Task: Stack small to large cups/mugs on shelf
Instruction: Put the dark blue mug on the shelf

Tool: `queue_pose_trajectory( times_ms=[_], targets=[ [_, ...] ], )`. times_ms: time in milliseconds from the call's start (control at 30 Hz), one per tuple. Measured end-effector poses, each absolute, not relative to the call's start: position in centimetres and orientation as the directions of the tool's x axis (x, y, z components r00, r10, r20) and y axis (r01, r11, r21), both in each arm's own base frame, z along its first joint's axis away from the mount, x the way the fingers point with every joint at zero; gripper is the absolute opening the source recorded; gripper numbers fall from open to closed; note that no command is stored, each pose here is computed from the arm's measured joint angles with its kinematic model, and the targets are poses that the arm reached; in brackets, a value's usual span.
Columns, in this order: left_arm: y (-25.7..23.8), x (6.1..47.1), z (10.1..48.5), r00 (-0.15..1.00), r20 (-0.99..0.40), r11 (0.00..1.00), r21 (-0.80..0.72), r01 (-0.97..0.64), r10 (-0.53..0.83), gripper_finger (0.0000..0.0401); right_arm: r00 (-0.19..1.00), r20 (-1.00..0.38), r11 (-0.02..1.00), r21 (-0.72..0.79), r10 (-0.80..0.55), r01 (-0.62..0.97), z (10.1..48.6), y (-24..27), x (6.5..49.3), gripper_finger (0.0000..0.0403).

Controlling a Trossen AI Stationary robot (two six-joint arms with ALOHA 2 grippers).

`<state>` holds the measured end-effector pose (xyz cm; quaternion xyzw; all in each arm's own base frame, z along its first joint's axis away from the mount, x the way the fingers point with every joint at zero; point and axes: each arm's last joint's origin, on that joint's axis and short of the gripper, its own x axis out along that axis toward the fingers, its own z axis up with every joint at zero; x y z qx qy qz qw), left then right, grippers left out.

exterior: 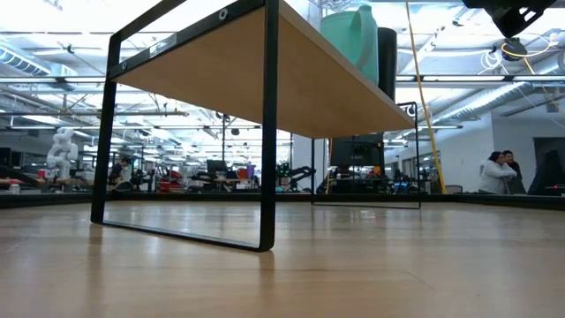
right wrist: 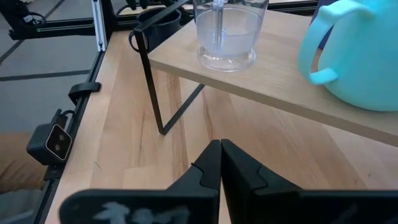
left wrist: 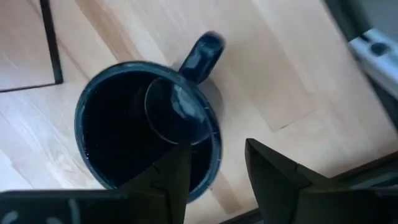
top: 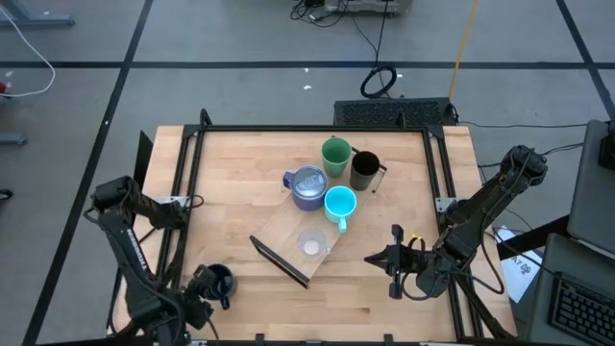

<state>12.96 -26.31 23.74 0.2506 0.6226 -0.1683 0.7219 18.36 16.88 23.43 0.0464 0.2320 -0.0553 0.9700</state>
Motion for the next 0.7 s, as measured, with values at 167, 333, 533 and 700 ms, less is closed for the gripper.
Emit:
queue_pose_trajectory(
  times_ms=[167, 333, 533, 700],
  targets=[
    [-26.0, 13.4, 22.4, 0.121, -0.992, 0.803, 0.103, 0.587, 0.039, 0.0154, 0.886, -0.455, 0.99, 0.064, -0.086, 0.129, 23.4, 16.9, 18.4, 0.0],
    [-25.8, 13.7, 22.2, 0.125, -0.991, 0.789, 0.111, 0.605, 0.044, 0.0125, 0.886, -0.455, 0.99, 0.059, -0.086, 0.126, 23.4, 16.9, 18.4, 0.0],
    [-25.8, 13.7, 22.2, 0.131, -0.991, 0.778, 0.113, 0.619, 0.039, 0.0035, 0.886, -0.455, 0.992, 0.046, -0.086, 0.12, 23.4, 16.9, 18.4, 0.0],
    [-25.7, 14.1, 22.3, 0.134, -0.99, 0.784, 0.109, 0.611, 0.033, 0.0019, 0.886, -0.455, 0.992, 0.043, -0.086, 0.119, 23.4, 16.9, 18.4, 0.0]
  ],
)
